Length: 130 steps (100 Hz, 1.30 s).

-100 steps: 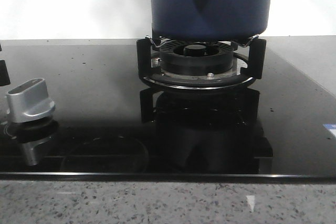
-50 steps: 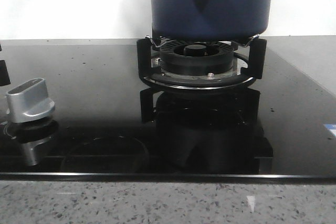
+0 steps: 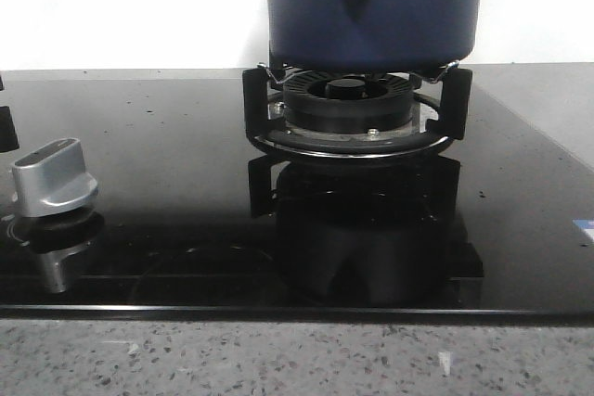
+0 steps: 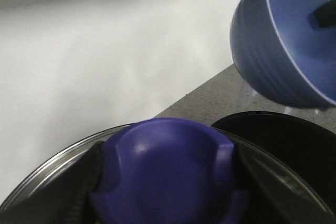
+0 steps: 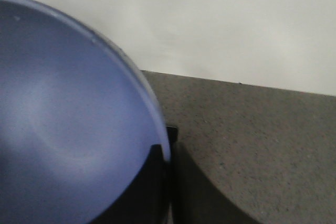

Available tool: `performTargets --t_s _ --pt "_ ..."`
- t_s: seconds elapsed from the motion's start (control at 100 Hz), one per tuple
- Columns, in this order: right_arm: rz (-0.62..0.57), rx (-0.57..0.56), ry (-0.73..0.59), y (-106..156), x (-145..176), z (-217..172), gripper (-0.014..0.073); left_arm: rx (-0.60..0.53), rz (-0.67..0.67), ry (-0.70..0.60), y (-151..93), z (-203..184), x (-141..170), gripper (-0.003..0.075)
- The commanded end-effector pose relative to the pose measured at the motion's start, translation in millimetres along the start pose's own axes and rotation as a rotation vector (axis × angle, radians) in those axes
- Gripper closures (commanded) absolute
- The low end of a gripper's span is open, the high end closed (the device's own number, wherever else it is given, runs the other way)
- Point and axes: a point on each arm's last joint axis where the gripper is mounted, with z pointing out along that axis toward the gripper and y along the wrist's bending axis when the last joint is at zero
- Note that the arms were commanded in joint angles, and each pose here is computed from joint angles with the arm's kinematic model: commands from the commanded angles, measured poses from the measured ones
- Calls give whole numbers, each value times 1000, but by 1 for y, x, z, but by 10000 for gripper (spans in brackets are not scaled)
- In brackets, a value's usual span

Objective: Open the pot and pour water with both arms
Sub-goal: 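Set the blue bowl back on the counter and open the right gripper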

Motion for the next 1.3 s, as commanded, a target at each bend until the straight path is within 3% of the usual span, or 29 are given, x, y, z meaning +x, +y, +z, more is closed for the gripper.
performTargets --t_s 0.0,0.21,0.47,0.65,0.77,1.29 --pt "124 47 -97 -39 -11 -40 663 37 -1 -136 -22 -9 -37 402" --pt "354 142 15 -102 7 -39 663 81 -28 -173 -38 6 -41 402" --pt "482 206 147 -136 35 -27 663 159 -20 -201 -62 29 -39 402" --pt "500 256 381 -142 77 -2 663 204 -25 -209 -75 45 -34 402" --pt "503 263 470 -141 99 11 663 229 -22 -202 -83 54 -30 402" --pt "512 262 598 -139 127 25 661 226 -29 -218 -94 64 -29 402"
